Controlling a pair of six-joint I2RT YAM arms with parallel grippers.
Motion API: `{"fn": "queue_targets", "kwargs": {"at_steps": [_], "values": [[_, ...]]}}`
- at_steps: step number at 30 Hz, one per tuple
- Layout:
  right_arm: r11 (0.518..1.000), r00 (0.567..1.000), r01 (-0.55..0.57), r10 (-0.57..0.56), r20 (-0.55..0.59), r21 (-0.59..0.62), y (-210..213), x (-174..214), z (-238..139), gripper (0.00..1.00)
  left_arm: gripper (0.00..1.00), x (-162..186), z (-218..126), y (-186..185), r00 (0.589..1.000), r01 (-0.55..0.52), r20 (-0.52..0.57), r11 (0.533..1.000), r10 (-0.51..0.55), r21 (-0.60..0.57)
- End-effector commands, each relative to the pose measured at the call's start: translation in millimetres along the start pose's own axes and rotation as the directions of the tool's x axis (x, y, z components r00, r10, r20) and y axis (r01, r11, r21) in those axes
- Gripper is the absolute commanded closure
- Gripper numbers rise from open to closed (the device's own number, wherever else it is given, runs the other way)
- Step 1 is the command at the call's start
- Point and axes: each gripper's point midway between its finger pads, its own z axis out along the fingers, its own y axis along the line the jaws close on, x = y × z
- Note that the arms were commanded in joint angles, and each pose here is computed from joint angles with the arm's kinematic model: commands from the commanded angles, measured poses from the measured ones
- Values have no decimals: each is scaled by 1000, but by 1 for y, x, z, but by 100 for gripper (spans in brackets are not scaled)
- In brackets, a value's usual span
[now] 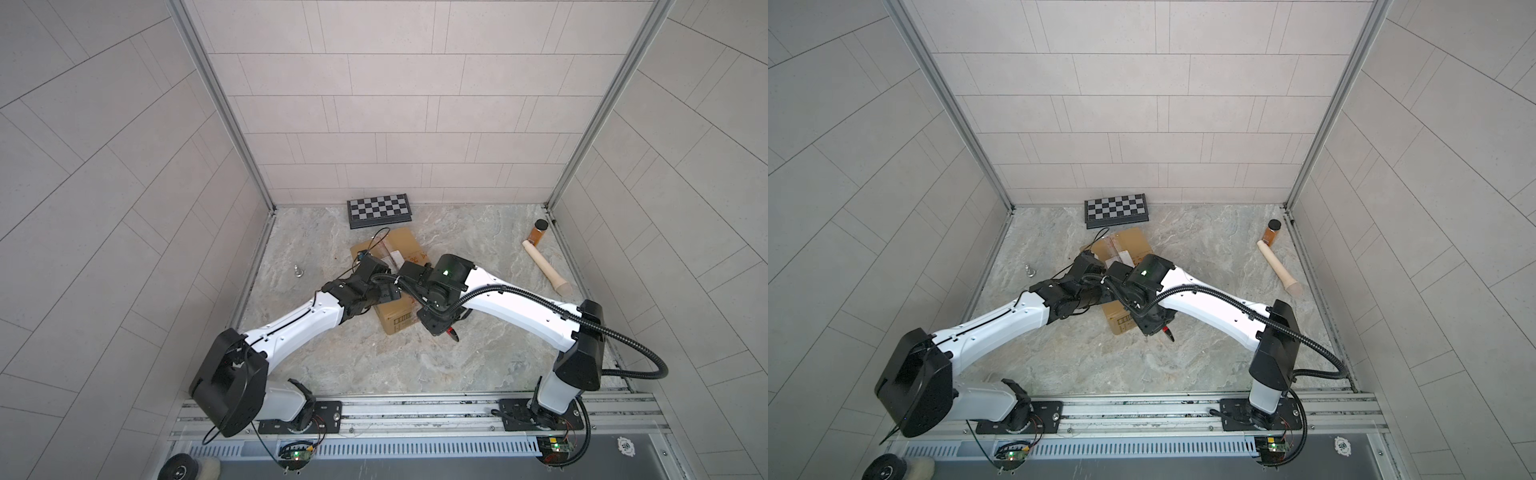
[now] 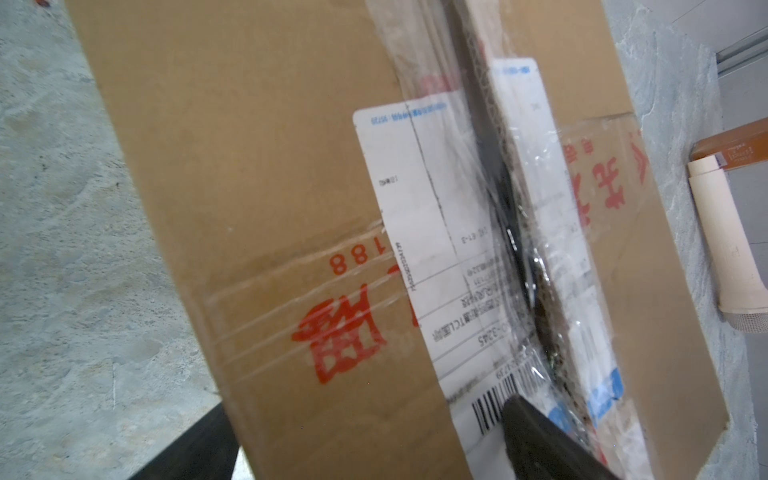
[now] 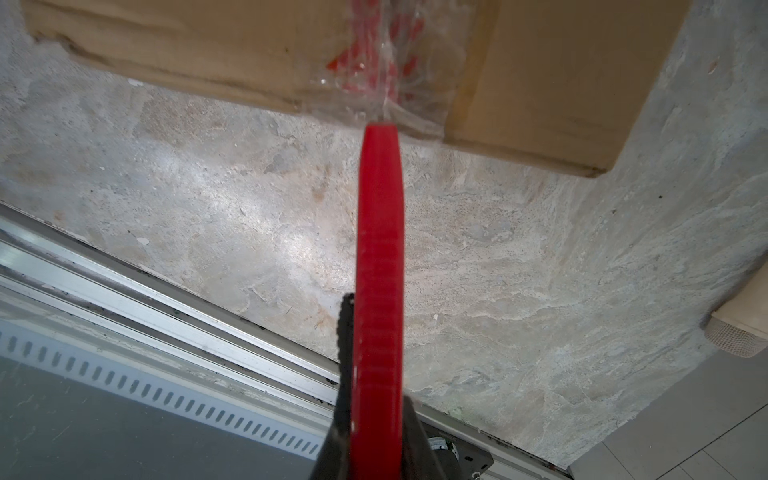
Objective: Unpack the express box
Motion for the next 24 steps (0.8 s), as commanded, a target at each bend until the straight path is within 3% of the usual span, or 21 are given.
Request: {"fn": "queue_targets", "kwargs": {"at_steps": [1, 12, 24], "values": [[998, 997, -41, 39, 61, 38, -2, -28, 12, 100, 0, 62, 12, 66, 976, -91, -215, 970, 42, -227], [995, 980, -84, 72, 185, 54, -18, -44, -31, 100, 0, 69, 16, 68, 972, -88, -232, 970, 34, -226], [998, 985, -66, 61, 158, 25, -9, -63, -10, 100, 0, 60, 17, 59, 980, 26, -194, 995, -44, -94]]}}
